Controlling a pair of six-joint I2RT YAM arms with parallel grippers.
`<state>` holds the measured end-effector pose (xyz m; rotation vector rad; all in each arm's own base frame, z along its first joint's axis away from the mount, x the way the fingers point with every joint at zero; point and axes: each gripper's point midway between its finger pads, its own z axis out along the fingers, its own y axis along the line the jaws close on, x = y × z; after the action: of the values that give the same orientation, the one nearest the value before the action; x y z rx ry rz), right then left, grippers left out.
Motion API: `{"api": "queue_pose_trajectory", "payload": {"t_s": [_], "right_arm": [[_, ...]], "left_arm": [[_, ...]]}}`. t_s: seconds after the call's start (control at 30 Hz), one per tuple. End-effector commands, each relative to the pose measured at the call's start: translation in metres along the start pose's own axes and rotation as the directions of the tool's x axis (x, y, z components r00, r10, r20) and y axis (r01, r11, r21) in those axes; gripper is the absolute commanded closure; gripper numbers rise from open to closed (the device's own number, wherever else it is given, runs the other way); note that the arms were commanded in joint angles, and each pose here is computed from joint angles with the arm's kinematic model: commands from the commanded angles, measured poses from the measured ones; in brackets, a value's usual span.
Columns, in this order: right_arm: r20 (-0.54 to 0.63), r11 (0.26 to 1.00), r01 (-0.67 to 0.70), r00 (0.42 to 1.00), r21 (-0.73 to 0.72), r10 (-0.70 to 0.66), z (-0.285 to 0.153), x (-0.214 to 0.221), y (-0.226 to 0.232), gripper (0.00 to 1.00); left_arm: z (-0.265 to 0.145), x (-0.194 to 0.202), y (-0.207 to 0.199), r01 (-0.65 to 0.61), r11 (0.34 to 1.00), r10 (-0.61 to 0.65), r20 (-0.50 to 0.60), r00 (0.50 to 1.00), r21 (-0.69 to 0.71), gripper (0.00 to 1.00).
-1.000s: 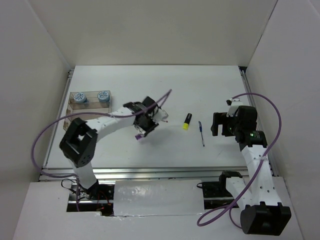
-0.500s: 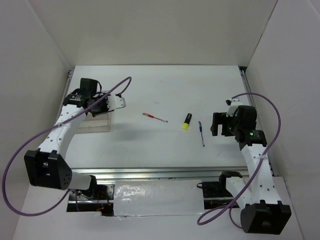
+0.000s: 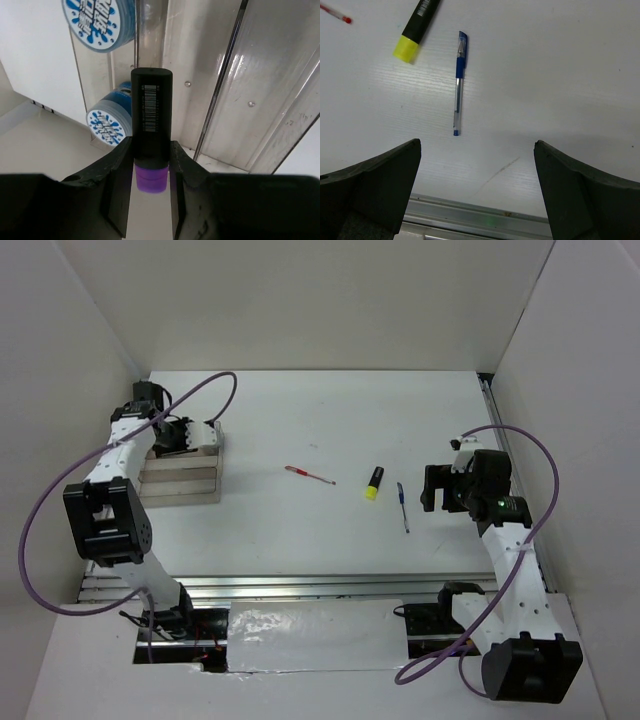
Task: Sort the stationery into containers
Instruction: Place the pen in the storage box, then pick up the pen from the center of the board.
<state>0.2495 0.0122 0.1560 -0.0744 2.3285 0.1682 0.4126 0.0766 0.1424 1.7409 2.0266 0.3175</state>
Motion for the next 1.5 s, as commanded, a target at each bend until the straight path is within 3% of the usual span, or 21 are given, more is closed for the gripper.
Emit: {"api": "queue_pose_trajectory", "payload": {"t_s": [0.0, 0.2, 0.33, 0.37, 0.47, 0.73, 0.83, 0.87, 0.93, 0.97, 1.0, 1.07, 1.1, 1.13, 1.17, 1.2, 1.23, 1.27, 1.37, 1.47], "right_arm": [[0.034, 1.000, 0.011, 0.999, 0.004, -0.011, -0.003, -0.013, -0.001, 0.00], [0.029, 1.000, 0.011, 1.000, 0.006, -0.011, -0.002, -0.013, -0.002, 0.00], [0.027, 1.000, 0.012, 1.000, 0.006, -0.012, -0.002, -0.012, -0.002, 0.00], [0.027, 1.000, 0.012, 1.000, 0.007, -0.012, -0.002, -0.012, -0.002, 0.00], [0.029, 1.000, 0.012, 1.000, 0.009, -0.012, -0.002, -0.012, -0.002, 0.00], [0.039, 1.000, 0.016, 0.999, 0.007, -0.016, -0.005, -0.013, -0.001, 0.00], [0.053, 1.000, 0.017, 0.998, 0.006, -0.018, -0.007, -0.014, 0.000, 0.00], [0.054, 1.000, 0.018, 0.998, 0.006, -0.018, -0.007, -0.014, 0.000, 0.00], [0.063, 1.000, 0.021, 0.998, 0.007, -0.021, -0.008, -0.016, 0.000, 0.00], [0.059, 1.000, 0.020, 0.998, 0.007, -0.020, -0.007, -0.014, 0.000, 0.00], [0.056, 1.000, 0.019, 0.998, 0.007, -0.020, -0.007, -0.014, -0.001, 0.00], [0.060, 1.000, 0.017, 0.998, 0.005, -0.018, -0.007, -0.015, 0.000, 0.00], [0.062, 1.000, 0.019, 0.998, 0.005, -0.020, -0.007, -0.015, 0.000, 0.00], [0.060, 1.000, 0.019, 0.998, 0.007, -0.019, -0.007, -0.015, 0.000, 0.00], [0.064, 1.000, 0.015, 0.998, 0.014, -0.016, -0.007, -0.016, -0.002, 0.00], [0.069, 1.000, 0.015, 0.998, 0.022, -0.016, -0.009, -0.015, -0.003, 0.00], [0.073, 1.000, 0.011, 0.997, 0.026, -0.013, -0.009, -0.016, -0.004, 0.00], [0.079, 0.999, 0.006, 0.997, 0.037, -0.009, -0.010, -0.017, -0.006, 0.00], [0.100, 0.998, -0.022, 0.995, 0.064, 0.015, -0.014, -0.019, -0.015, 0.00], [0.109, 0.996, -0.052, 0.993, 0.077, 0.044, -0.016, -0.019, -0.022, 0.00]], "left_arm": [[0.013, -0.005, 0.006, -0.037, 0.999, 0.037, 0.014, 0.999, 0.006, 0.94], [0.041, 0.004, 0.005, 0.033, 0.998, -0.032, -0.030, 0.999, 0.049, 0.85], [0.048, 0.008, 0.009, 0.094, 0.994, -0.090, -0.057, 0.994, 0.064, 0.68], [0.045, 0.006, 0.012, 0.113, 0.992, -0.110, -0.062, 0.992, 0.062, 0.59], [0.040, 0.002, 0.016, 0.147, 0.987, -0.143, -0.061, 0.988, 0.065, 0.49], [-0.002, -0.026, 0.025, 0.224, 0.973, -0.224, -0.007, 0.975, 0.057, 0.44], [-0.035, -0.049, 0.042, 0.285, 0.958, -0.285, 0.084, 0.955, 0.008, 0.49], [-0.047, -0.061, 0.047, 0.317, 0.948, -0.316, 0.134, 0.939, 0.013, 0.52], [-0.089, -0.107, 0.067, 0.445, 0.895, -0.433, 0.299, 0.851, 0.029, 0.54], [-0.104, -0.123, 0.074, 0.478, 0.878, -0.457, 0.350, 0.818, 0.028, 0.51], [-0.114, -0.151, 0.071, 0.558, 0.827, -0.537, 0.393, 0.746, 0.071, 0.42], [-0.151, -0.188, 0.094, 0.633, 0.773, -0.514, 0.543, 0.663, -0.040, 0.34], [-0.125, -0.217, 0.065, 0.704, 0.709, -0.616, 0.529, 0.584, 0.049, 0.38], [-0.154, -0.225, 0.085, 0.772, 0.632, -0.567, 0.639, 0.519, -0.066, 0.42], [-0.156, -0.239, 0.077, 0.794, 0.607, -0.574, 0.670, 0.470, -0.036, 0.44], [-0.129, -0.259, 0.045, 0.798, 0.599, -0.637, 0.646, 0.421, 0.071, 0.45], [-0.132, -0.277, 0.036, 0.780, 0.614, -0.630, 0.671, 0.391, 0.123, 0.40], [-0.128, -0.308, 0.022, 0.792, 0.585, -0.661, 0.669, 0.339, 0.176, 0.38], [-0.098, -0.353, -0.008, 0.805, 0.535, -0.759, 0.564, 0.326, 0.254, 0.38], [-0.065, -0.398, -0.038, 0.801, 0.532, -0.795, 0.488, 0.360, 0.276, 0.39]]}}
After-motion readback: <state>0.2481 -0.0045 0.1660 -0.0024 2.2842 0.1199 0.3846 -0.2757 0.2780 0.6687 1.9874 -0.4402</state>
